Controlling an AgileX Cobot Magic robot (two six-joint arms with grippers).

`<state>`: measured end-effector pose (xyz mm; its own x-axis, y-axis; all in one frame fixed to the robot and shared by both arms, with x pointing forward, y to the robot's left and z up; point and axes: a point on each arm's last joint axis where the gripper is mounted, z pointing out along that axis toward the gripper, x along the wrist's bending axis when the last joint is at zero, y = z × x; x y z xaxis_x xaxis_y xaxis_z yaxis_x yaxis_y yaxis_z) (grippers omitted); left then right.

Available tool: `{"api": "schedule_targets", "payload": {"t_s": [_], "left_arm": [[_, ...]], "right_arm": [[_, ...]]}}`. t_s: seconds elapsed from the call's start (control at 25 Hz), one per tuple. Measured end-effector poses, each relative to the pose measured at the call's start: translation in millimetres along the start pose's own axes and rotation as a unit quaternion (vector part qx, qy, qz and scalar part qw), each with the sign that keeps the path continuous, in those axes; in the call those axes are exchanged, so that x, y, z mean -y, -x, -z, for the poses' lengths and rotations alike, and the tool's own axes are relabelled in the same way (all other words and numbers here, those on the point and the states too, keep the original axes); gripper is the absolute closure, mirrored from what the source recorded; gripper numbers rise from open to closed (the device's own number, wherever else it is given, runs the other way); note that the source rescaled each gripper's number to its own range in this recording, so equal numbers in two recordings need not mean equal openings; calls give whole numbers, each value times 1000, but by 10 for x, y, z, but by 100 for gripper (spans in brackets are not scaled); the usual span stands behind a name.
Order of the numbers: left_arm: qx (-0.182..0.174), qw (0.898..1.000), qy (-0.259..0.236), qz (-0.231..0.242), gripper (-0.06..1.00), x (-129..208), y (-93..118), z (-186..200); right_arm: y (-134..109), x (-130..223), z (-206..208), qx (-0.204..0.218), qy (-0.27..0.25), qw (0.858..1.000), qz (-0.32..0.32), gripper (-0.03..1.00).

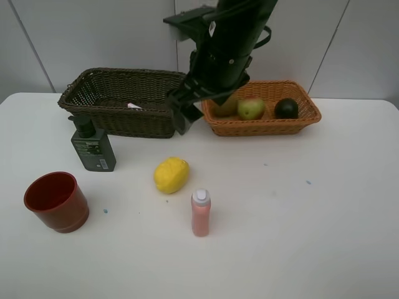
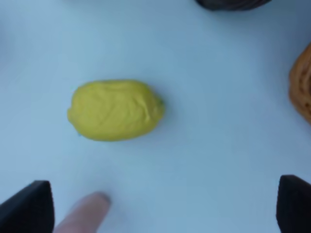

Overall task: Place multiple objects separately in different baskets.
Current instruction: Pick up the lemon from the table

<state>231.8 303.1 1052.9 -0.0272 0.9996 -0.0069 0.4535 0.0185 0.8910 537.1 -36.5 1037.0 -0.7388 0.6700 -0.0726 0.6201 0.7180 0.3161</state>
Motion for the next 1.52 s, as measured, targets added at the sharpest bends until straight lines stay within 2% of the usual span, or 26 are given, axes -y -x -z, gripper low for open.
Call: {"api": "schedule_targets", "payload": {"t_s": [0.12,0.44,0.64,0.92,1.52], "left_arm": [[0,1000,0,0,-3,0,0,0],[0,1000,0,0,-3,0,0,0],[0,1000,0,0,-3,0,0,0],[0,1000,0,0,-3,0,0,0],[0,1000,0,0,-3,0,0,0]], "right_arm": [[-150,45,-253,-19,-24,1000,7,-3],[-372,7,-684,-45,-27,999,11,-3],[-392,-26,-882,-46,-14,999,8,-3],[-409,5,-1141,-47,-29,998,9,-3],[-421,10,-1408,-45,-20,999,14,-3]]}}
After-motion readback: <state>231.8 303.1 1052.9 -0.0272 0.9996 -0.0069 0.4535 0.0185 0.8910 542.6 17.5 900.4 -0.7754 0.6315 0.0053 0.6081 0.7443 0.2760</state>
